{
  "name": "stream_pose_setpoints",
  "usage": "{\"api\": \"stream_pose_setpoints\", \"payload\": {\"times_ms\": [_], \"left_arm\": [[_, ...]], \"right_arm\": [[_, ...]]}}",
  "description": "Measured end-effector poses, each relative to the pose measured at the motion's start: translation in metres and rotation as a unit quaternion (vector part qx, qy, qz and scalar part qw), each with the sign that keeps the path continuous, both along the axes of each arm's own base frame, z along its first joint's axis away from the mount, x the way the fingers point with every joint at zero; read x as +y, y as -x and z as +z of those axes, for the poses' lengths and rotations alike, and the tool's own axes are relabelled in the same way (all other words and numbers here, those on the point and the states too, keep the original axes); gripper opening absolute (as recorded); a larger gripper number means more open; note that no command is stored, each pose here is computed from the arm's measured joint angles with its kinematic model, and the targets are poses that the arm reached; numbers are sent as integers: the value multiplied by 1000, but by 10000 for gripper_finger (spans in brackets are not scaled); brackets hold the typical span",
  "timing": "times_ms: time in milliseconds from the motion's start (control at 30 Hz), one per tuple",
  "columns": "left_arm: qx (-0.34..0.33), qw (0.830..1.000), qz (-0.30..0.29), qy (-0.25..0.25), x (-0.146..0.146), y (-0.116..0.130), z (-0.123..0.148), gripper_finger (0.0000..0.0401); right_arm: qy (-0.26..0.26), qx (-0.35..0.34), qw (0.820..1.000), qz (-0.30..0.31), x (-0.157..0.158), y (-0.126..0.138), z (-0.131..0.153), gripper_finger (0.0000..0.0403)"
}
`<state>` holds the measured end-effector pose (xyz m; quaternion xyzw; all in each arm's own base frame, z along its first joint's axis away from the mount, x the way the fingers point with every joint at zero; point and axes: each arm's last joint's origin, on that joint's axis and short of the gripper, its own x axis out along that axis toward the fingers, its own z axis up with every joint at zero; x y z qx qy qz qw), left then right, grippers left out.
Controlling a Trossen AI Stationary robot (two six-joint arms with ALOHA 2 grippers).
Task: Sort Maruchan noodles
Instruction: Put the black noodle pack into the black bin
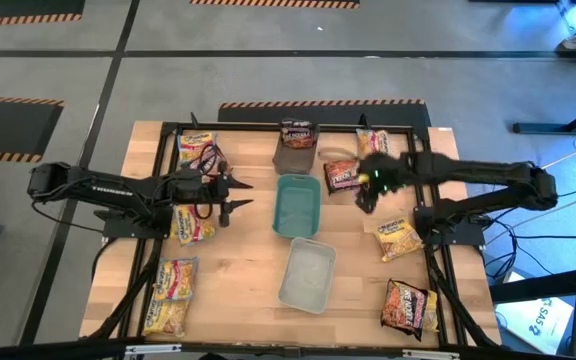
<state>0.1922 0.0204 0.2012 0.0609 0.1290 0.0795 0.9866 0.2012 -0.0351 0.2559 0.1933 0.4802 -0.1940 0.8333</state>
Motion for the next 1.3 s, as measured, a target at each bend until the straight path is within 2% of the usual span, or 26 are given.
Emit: {"api": "stream_pose_setpoints", "payload": {"times_ms": [300, 567, 733, 867, 1000, 1233, 1300], "left_arm": [[12, 1000, -14, 22, -6, -20, -19, 175], [20, 999, -35, 18, -16, -26, -26, 175], [-11, 999, -33, 27, -16, -26, -19, 175], [-31, 998, -42, 38, -21, -27, -15, 175], [-42, 997, -46, 46, -29, -29, -12, 175], [-36, 997, -55, 46, -56, -39, -4, 175], [-35, 996, -65, 45, -62, -43, -3, 175]], "right_arm": [[-78, -13, 995, 66, 75, 1, -5, 204], [-30, -53, 997, 51, 106, 3, -4, 205], [-85, -95, 989, 69, 135, 2, -2, 204], [-132, -105, 982, 81, 162, 11, -2, 204], [-159, -91, 980, 83, 184, 19, -1, 204], [-145, -59, 982, 103, 214, 21, 12, 204], [-164, -48, 980, 100, 223, 21, 16, 204]]}}
